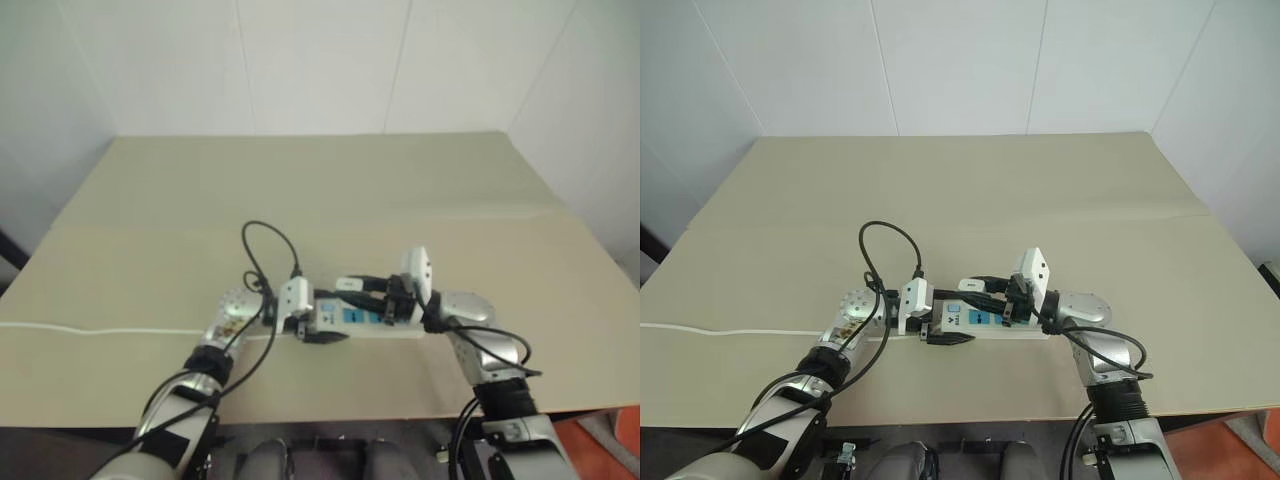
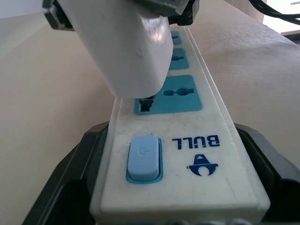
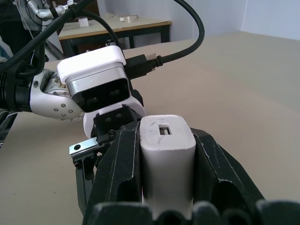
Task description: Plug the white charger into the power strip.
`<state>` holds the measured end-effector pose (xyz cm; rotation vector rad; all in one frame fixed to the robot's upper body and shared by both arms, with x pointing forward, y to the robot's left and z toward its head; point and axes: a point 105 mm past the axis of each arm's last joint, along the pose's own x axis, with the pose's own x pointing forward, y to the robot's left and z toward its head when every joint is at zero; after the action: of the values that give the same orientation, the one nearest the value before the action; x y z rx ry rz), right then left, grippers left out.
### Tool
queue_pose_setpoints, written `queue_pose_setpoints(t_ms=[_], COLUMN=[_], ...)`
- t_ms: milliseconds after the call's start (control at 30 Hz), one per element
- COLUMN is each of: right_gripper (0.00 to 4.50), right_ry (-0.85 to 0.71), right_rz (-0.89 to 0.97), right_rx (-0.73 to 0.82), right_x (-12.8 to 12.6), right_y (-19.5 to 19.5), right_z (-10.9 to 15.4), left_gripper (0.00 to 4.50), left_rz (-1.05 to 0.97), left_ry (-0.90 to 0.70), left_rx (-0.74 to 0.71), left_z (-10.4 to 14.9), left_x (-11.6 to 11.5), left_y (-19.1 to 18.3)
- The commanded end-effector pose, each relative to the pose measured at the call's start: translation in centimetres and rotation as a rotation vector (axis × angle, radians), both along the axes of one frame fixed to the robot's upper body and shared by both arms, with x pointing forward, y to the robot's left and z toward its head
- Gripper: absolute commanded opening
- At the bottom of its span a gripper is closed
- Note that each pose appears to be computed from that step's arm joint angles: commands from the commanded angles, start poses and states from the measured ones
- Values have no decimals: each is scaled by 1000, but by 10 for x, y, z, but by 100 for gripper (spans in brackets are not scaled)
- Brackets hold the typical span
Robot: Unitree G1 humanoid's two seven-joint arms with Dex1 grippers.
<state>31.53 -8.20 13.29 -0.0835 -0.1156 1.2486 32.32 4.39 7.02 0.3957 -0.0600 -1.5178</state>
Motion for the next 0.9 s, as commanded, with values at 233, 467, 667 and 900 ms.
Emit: queue_pose_setpoints(t_ms=[233,467,667,900], right_gripper=[117,117,117,117], right_ry=[-60,-67,-66,-81], right_rz=[-11,-21,-14,11], right_rx=[31,28,13,-77], right_x=[4,6,5,1], right_y=[-3,-7,-8,-12], right_z=[11,12,9,-9], left_gripper=[337,337,337,337], left_rz=[-27,-28,-26,-26], left_ry=[84,87,86,89], left_rx=[107,108,108,109], left_z=[-30,-30,-30,-30], left_x=[-14,-14,-14,-14], left_y=[6,6,6,6])
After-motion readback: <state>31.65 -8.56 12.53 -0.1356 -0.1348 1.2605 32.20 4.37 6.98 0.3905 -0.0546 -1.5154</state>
